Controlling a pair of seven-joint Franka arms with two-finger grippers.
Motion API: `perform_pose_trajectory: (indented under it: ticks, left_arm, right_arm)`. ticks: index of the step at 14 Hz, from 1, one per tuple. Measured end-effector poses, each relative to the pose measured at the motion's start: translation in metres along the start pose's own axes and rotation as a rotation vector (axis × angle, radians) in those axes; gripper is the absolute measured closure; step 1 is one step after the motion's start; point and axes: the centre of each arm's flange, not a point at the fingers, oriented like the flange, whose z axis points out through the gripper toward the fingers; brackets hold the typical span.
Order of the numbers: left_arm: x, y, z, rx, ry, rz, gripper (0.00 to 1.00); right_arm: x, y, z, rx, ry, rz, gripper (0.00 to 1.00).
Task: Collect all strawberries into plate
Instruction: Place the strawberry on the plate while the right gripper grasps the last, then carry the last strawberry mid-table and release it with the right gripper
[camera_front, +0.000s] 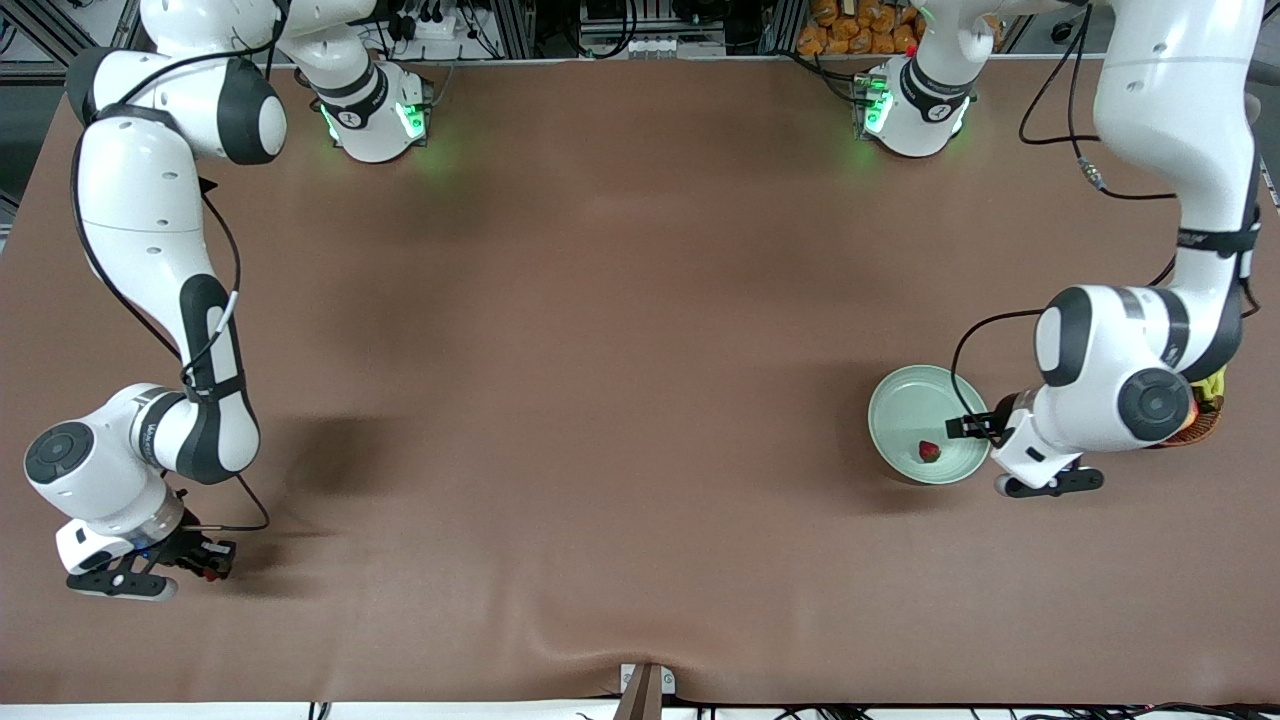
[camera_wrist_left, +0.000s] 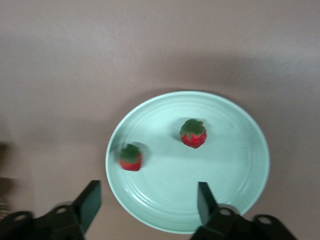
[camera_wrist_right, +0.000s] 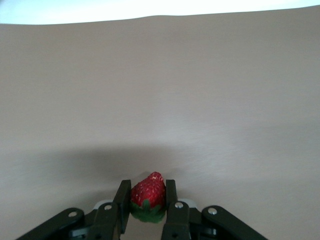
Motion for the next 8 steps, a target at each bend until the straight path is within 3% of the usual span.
perform_pose_trajectory:
  ticks: [1, 8]
  left_arm:
    - [-0.002, 0.003, -0.017, -0.003, 0.025, 0.004, 0.0]
    - [-0.028, 0.073, -0.101, -0.031, 0.092, -0.054, 0.0]
  right_arm:
    - [0.003, -0.013, -0.011, 0.018, -0.03, -0.014, 0.68]
    - [0.004, -0.138, -0.076, 0.127, -0.197, -0.17, 0.68]
